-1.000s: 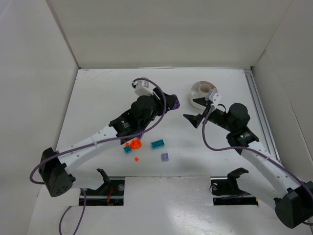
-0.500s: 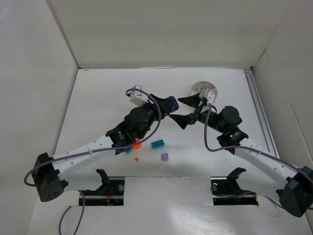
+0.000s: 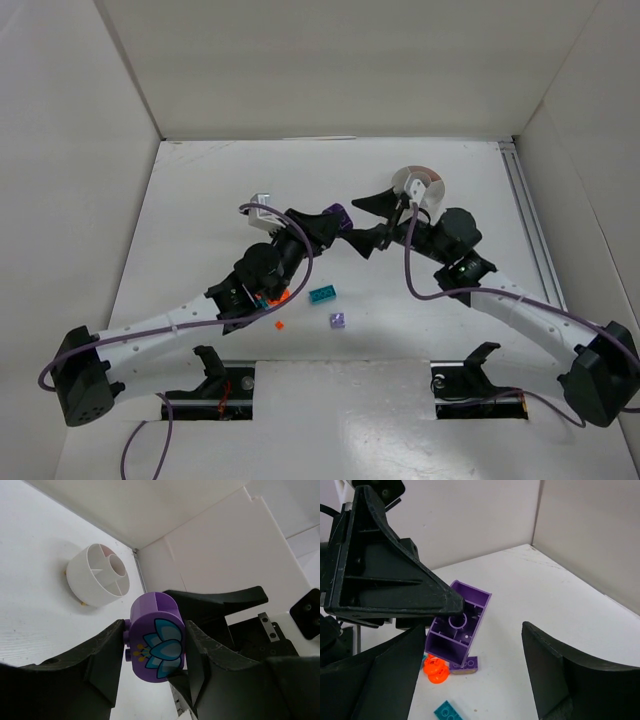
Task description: Sort the legos into containers by color
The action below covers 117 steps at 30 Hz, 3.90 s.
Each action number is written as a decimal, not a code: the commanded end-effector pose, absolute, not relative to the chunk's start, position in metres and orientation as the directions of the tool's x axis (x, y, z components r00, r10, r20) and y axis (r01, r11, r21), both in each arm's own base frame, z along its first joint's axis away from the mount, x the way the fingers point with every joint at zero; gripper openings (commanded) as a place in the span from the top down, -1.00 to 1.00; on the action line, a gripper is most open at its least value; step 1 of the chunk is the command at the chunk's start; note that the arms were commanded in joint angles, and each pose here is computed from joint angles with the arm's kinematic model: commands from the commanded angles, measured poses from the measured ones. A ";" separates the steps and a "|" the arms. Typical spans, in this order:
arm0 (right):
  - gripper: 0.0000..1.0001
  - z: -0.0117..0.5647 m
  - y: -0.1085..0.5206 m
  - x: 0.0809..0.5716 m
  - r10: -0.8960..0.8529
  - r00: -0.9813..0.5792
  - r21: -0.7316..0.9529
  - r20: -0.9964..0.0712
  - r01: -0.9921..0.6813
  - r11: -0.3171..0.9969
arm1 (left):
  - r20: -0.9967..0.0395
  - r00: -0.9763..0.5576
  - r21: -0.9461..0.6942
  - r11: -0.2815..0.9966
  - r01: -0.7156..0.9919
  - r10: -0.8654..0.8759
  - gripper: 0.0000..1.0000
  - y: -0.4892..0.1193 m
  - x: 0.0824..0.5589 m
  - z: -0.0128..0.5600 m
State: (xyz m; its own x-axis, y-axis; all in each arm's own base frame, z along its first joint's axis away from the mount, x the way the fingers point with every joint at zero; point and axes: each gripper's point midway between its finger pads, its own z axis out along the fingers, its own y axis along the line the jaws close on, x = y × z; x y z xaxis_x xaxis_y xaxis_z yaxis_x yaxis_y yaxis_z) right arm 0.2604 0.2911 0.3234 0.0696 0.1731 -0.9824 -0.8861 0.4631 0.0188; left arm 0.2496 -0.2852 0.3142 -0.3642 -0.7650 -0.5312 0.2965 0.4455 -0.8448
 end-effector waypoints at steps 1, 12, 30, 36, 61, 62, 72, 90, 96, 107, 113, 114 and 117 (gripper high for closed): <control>-0.59 0.359 0.300 0.257 0.231 0.154 -0.041 -0.961 -0.902 0.431 | -0.449 -0.338 -0.868 0.315 0.384 -0.827 0.35 -0.277 0.238 0.348; -0.36 0.357 0.313 0.253 0.220 0.141 -0.051 -0.965 -0.927 0.371 | -0.411 -0.304 -0.877 0.280 0.391 -0.860 0.35 -0.266 0.236 0.353; 0.46 0.358 0.303 0.265 0.197 0.147 -0.059 -0.969 -0.917 0.394 | -0.456 -0.274 -0.851 0.324 0.414 -0.847 -0.46 -0.267 0.234 0.359; 0.54 0.308 0.262 0.296 -0.035 0.048 -0.059 -0.998 -0.887 0.458 | -0.600 -0.302 -0.800 0.549 0.242 -0.741 -1.00 -0.262 0.246 0.328; 0.54 0.206 0.007 0.417 -0.857 -0.515 -0.596 -0.029 -0.679 0.428 | -0.775 -0.423 -0.510 0.860 -0.021 -0.470 -1.00 -0.178 0.304 0.240; 0.57 0.207 0.008 0.422 -0.856 -0.515 -0.602 -0.036 -0.673 0.430 | -0.778 -0.423 -0.510 0.860 -0.006 -0.464 -1.00 -0.179 0.304 0.241; 0.65 0.197 0.029 0.446 -0.889 -0.447 -0.597 -0.097 -0.689 0.411 | -0.745 -0.495 -0.492 0.870 -0.047 -0.447 -1.00 -0.167 0.312 0.205; 0.45 0.172 0.050 0.463 -0.920 -0.366 -0.552 -0.136 -0.743 0.378 | -0.730 -0.513 -0.494 0.867 -0.059 -0.451 -1.00 -0.162 0.314 0.192; 0.32 0.164 0.047 0.464 -0.919 -0.377 -0.548 -0.111 -0.749 0.373 | -0.723 -0.517 -0.504 0.862 -0.058 -0.458 -1.00 -0.164 0.314 0.192; -0.07 0.162 0.040 0.455 -0.909 -0.409 -0.535 -0.075 -0.753 0.383 | -0.721 -0.524 -0.499 0.864 -0.063 -0.454 -1.00 -0.163 0.312 0.190; -0.24 0.162 0.042 0.457 -0.907 -0.411 -0.535 -0.092 -0.747 0.393 | -0.714 -0.529 -0.501 0.863 -0.072 -0.458 -1.00 -0.163 0.311 0.189; -0.24 0.162 0.042 0.457 -0.907 -0.411 -0.535 -0.092 -0.747 0.393 | -0.716 -0.524 -0.505 0.860 -0.068 -0.462 -1.00 -0.163 0.310 0.192; -0.21 0.171 0.045 0.457 -0.904 -0.410 -0.548 -0.126 -0.731 0.407 | -0.716 -0.524 -0.505 0.860 -0.068 -0.462 -1.00 -0.163 0.310 0.192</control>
State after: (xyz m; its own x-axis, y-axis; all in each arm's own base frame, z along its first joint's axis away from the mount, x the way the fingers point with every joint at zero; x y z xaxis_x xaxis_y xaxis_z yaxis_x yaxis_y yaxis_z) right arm 0.4508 0.0387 0.1526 -0.4095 -0.9100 -0.0656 -0.7685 0.3828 -0.5127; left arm 0.3094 -0.1638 0.1840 -0.5444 -0.4456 -0.7107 -0.0759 0.8699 -0.4873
